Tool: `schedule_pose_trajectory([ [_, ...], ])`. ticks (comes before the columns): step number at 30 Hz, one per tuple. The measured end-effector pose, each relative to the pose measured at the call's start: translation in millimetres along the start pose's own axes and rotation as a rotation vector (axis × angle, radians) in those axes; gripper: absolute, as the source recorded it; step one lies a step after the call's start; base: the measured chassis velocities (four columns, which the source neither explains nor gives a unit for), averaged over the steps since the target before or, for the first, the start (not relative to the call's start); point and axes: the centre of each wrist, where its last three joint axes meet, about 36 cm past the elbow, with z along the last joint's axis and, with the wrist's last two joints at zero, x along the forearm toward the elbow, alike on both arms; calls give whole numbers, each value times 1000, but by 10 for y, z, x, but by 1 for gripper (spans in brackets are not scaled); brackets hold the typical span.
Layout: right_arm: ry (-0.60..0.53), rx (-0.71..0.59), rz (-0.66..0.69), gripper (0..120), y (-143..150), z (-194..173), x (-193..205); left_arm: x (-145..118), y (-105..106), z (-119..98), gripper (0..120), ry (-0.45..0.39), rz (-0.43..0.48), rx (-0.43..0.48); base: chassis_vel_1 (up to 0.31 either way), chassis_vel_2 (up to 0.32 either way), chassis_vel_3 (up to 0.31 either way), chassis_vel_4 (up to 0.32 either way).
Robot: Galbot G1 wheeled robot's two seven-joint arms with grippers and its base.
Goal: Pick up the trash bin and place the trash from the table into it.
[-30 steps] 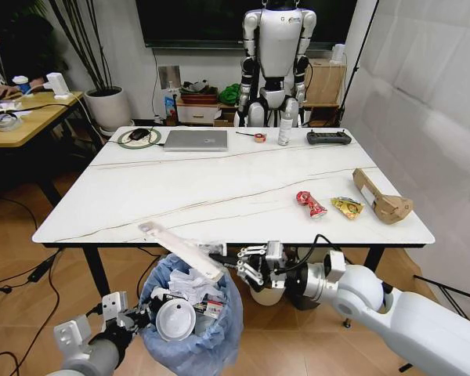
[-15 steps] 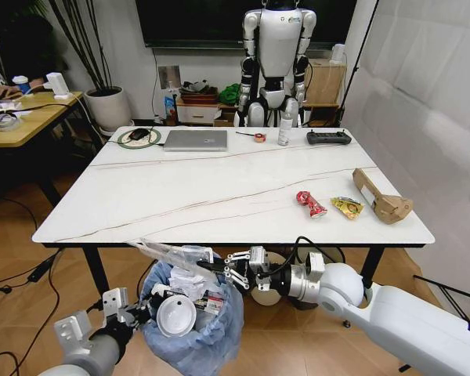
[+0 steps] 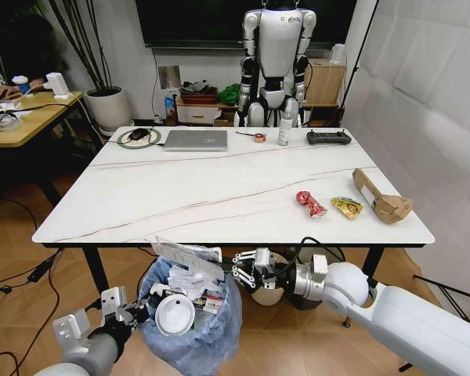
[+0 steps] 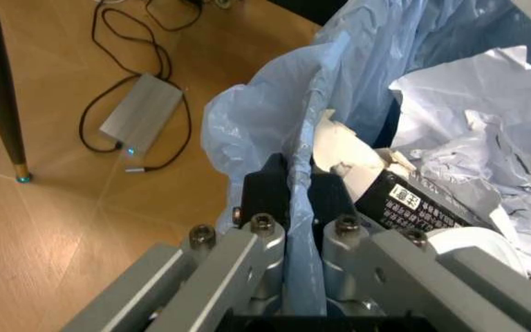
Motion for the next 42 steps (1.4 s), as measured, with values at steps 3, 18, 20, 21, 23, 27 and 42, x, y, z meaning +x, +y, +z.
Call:
schedule_pose_trajectory([
  [3, 0, -2, 0, 0, 15, 10, 2, 1, -1, -20, 0, -3, 0, -1, 0, 0, 0, 0],
  [18, 2, -13, -5, 0, 95, 33, 3, -14, -20, -54, 0, -11, 9, 2, 0, 0, 0, 0],
  [20, 0, -11, -7, 0, 91, 28, -8, -15, -21, -56, 0, -12, 9, 2, 0, 0, 0, 0],
  [21, -1, -10, -7, 0, 86, 23, -15, -16, -22, -60, 0, -13, 10, 2, 0, 0, 0, 0],
  [23, -1, -9, -7, 0, 86, 22, -19, -21, -21, -65, 0, -14, 10, 1, 0, 0, 0, 0],
  [27, -2, -10, -7, 1, 88, 23, -20, -28, -23, -70, 0, -15, 10, 1, 0, 0, 0, 0],
  [42, -6, -5, -7, 30, 81, 26, -7, -45, -34, -69, 0, -11, 12, 2, 0, 0, 0, 0],
])
